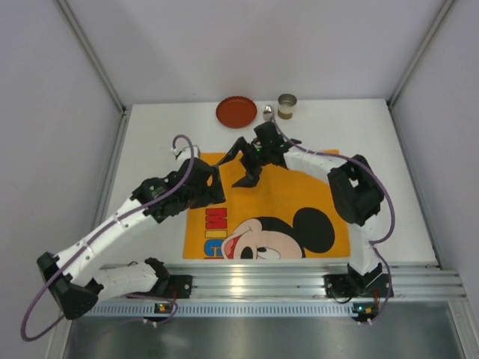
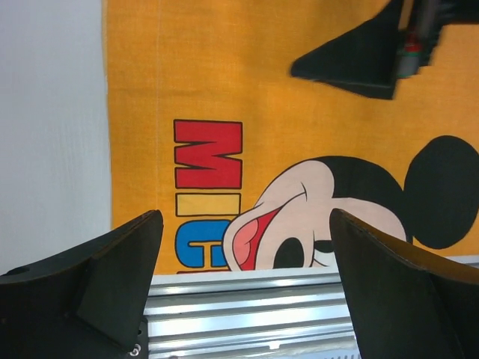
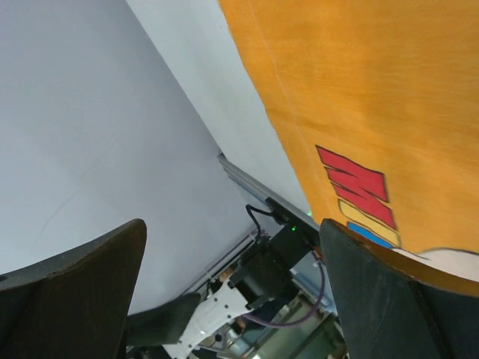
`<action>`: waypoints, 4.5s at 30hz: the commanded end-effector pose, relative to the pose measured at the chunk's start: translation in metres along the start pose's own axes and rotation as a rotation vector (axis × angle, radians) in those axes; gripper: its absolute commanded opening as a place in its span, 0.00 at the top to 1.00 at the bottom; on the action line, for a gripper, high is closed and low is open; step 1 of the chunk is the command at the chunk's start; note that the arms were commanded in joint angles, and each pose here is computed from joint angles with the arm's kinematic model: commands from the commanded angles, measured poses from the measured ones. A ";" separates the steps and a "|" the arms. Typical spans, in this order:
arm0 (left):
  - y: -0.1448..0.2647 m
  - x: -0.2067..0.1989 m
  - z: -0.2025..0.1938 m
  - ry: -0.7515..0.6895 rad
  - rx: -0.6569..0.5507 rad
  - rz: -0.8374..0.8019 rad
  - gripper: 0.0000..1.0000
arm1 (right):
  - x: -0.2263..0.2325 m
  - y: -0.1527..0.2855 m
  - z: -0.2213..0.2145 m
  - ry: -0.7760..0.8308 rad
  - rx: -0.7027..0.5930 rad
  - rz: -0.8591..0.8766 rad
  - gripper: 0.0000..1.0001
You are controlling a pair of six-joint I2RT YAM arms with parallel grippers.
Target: Set the dinner table for one person
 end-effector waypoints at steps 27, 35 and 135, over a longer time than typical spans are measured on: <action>-0.076 0.002 0.085 -0.117 -0.190 0.055 0.06 | -0.027 0.138 0.199 0.530 -0.499 -0.612 0.38; -0.097 0.001 0.094 -0.108 -0.157 0.089 0.06 | -0.060 0.102 0.210 0.566 -0.439 -0.705 0.40; -0.107 -0.013 0.110 -0.143 0.025 0.041 0.14 | -0.057 0.097 0.136 0.726 -0.339 -0.810 0.32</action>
Point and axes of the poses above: each gripper's point midway between its finger pads, its own y axis back along the fingers, its own x axis along the line the jaws close on, z = x × y, the point moved 9 cm from there along y, back along the fingers, and after that the axes turned 13 degrees about y, right-handed, at the moved point
